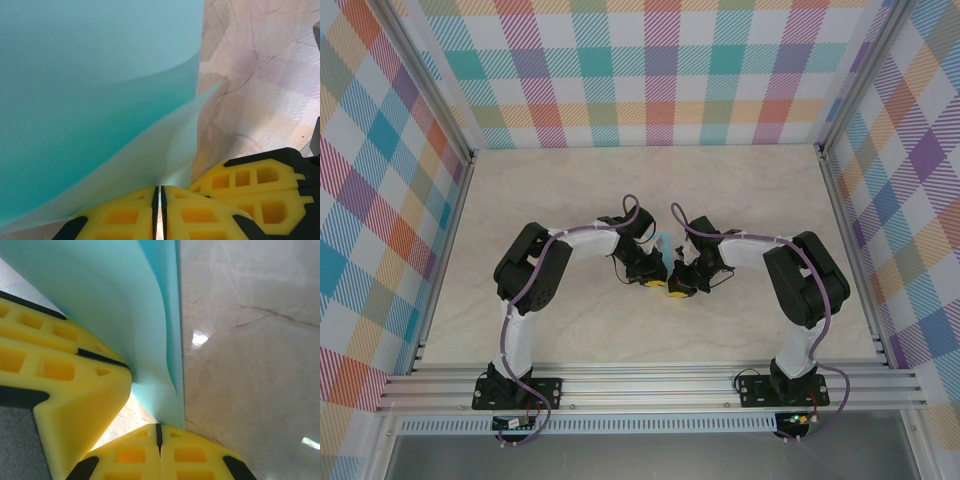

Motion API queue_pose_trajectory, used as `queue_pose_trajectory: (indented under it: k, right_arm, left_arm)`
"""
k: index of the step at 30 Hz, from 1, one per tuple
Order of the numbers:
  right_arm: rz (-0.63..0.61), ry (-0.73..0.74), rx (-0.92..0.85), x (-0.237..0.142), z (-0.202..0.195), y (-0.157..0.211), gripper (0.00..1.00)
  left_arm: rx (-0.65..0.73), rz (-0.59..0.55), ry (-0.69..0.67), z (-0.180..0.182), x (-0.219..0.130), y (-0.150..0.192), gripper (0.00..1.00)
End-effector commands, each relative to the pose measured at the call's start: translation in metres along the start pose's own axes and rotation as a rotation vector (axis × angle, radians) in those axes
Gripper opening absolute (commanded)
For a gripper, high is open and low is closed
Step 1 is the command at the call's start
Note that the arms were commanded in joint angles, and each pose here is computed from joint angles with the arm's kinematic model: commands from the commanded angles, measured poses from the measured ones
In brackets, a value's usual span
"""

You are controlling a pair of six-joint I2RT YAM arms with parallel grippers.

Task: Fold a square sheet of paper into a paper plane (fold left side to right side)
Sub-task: Third fold the triangle at the center of the table.

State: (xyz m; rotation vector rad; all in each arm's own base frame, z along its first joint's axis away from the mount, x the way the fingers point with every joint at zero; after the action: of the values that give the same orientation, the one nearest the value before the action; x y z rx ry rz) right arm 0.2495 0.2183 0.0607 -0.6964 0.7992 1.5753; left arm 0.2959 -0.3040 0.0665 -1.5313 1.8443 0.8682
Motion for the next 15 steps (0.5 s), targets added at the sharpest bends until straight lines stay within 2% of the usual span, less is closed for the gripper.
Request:
queue_pose_trajectory:
  k: [1,15]
  right_arm:
    - [0.059,0.213,0.083,0.012,-0.044,0.019,0.0]
    - [0.063,0.226,0.081,0.011,-0.046,0.021,0.0]
  left_arm:
    - [-0.013,-0.04,-0.114,0.021,0.005,-0.012,0.12]
    - [0.011,-0.109,-0.225,0.053,-0.02,-0.045,0.16]
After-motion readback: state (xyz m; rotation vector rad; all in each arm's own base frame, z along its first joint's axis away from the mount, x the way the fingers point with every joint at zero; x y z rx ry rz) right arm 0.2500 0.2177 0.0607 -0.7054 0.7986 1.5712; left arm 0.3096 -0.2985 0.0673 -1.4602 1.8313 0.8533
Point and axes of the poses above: each hand's point on the last joint's axis, 136 mm out from that joint toward the fingers, its own x axis out along the fingers, its own z axis along the line the jaws close on, y = z × x, the point moved 6 cm from there along -x, back along the fingers, and after that the axes turned 2 degrees about -x, right-handed, at the moved point
